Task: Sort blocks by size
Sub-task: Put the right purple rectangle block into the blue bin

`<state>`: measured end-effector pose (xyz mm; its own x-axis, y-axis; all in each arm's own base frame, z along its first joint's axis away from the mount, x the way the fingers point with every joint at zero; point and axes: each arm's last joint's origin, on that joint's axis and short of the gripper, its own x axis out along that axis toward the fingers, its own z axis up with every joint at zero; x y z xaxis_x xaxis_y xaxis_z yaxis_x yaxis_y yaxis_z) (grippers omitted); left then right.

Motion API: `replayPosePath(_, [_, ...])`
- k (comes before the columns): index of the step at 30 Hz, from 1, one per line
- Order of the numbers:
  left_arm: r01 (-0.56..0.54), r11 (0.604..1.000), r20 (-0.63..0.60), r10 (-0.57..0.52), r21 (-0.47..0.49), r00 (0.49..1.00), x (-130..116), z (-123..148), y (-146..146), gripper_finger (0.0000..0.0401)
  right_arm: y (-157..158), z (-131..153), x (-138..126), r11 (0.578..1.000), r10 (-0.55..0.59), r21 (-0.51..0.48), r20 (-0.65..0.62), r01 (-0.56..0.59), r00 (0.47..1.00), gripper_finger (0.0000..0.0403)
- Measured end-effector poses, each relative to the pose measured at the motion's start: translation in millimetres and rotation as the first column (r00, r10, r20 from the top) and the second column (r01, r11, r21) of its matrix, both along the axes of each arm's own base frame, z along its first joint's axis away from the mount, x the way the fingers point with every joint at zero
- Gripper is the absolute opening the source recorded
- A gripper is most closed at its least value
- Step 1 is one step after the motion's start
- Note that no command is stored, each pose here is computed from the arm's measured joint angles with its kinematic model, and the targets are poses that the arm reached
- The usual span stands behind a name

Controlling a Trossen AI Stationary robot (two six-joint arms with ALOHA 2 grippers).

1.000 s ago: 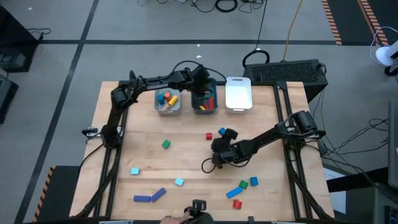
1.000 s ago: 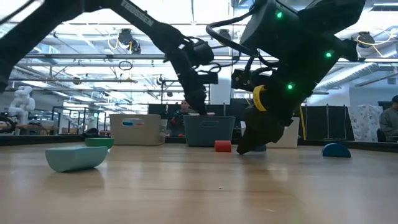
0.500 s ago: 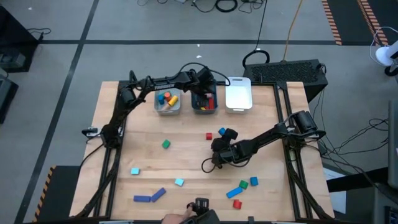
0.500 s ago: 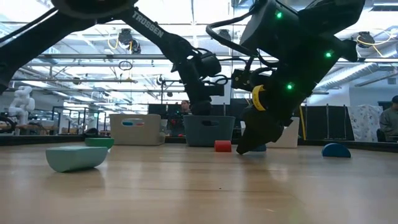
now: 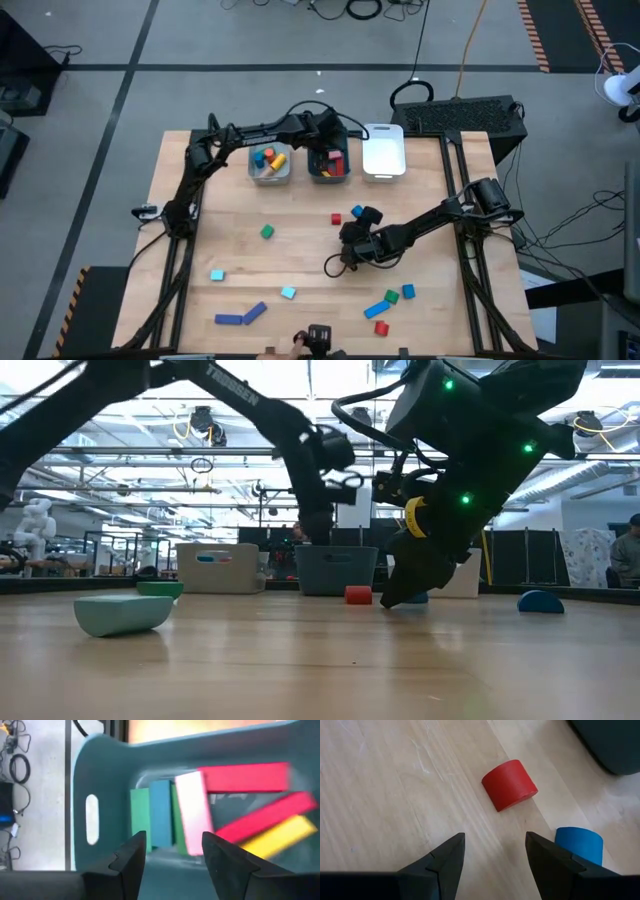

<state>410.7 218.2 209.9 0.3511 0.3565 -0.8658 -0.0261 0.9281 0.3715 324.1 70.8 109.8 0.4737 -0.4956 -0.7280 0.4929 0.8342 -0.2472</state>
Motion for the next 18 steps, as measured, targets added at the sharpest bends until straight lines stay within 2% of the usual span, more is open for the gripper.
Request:
replayPosePath(7, [0.008,0.999,-0.028,-0.009,-0.042,1.0,-19.5,51.5,-39.9,0.0196,0.0,0.0,0.1,1.0,0.0,0.0,0.001,0.0,1.0,0.0201])
replayPosePath(10, [0.011,0.997,-0.003,-0.011,-0.072,1.0,-26.6,73.6,-61.5,0.0196,0.0,0.1,0.1,1.0,0.003,-0.004,0.0,-0.003,1.0,0.0201])
replayPosePath(18, [0.009,0.984,-0.011,-0.011,-0.178,1.0,-50.2,109.5,-131.2,0.0195,-0.1,-0.1,-0.5,1.0,0.014,-0.016,-0.015,-0.014,1.0,0.0201])
